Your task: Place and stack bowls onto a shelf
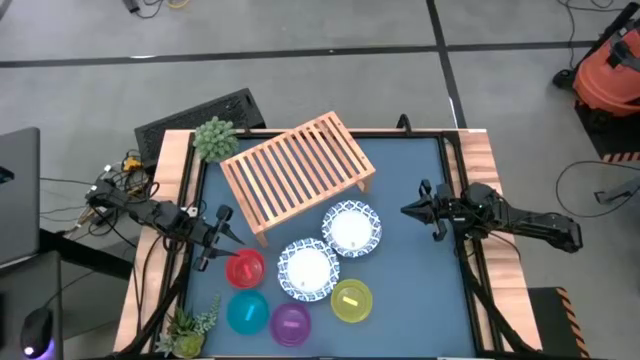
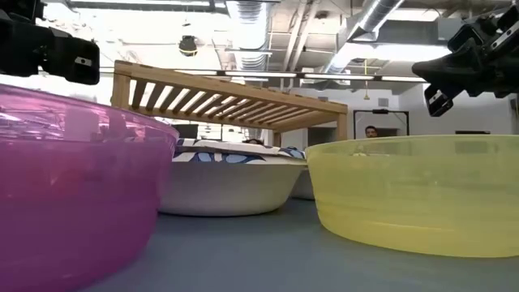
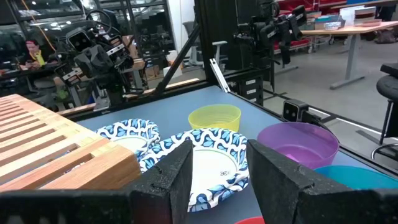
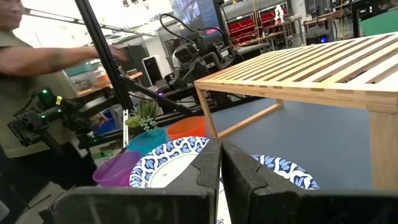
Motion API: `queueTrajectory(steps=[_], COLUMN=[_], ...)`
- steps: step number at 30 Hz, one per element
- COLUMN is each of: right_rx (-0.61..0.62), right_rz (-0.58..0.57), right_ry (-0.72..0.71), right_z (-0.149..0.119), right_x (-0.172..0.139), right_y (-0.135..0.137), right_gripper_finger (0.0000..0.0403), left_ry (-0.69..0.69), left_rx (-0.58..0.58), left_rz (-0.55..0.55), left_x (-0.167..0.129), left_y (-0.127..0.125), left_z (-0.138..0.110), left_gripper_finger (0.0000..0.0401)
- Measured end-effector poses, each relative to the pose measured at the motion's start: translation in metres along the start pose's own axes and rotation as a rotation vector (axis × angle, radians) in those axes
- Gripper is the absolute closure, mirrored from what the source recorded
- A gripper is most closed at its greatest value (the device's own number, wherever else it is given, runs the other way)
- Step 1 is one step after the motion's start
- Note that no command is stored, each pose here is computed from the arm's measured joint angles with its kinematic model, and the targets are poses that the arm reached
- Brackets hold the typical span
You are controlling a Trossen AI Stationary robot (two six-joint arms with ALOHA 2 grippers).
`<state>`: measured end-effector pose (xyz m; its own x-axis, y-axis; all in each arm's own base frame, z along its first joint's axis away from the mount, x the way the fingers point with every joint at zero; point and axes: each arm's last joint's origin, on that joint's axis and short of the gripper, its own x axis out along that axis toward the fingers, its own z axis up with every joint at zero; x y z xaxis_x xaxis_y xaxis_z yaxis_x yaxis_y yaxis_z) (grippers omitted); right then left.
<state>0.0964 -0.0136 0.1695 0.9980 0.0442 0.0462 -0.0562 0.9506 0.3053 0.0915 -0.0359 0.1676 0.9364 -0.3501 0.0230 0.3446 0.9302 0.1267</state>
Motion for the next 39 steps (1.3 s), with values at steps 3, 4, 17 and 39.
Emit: queueTrajectory(steps=[3,4,17,39], right_rx=[0.0,0.0,0.0,0.0], right_rz=[0.0,0.0,0.0,0.0], right_ry=[0.0,0.0,0.0,0.0], right_z=[0.0,0.0,0.0,0.0], right_x=[0.0,0.0,0.0,0.0], right_y=[0.0,0.0,0.0,0.0], right_gripper_finger=[0.0361,0.0361,0.0361,0.0361], left_ry=[0.0,0.0,0.0,-0.138], left_rx=[0.0,0.0,0.0,-0.484], left_rz=[0.0,0.001,0.0,-0.011], left_x=[0.0,0.0,0.0,-0.001], left_y=[0.0,0.0,0.0,0.002], left_z=[0.0,0.0,0.0,0.013], left_gripper_finger=[0.0261,0.0261,0.0261,0.0261])
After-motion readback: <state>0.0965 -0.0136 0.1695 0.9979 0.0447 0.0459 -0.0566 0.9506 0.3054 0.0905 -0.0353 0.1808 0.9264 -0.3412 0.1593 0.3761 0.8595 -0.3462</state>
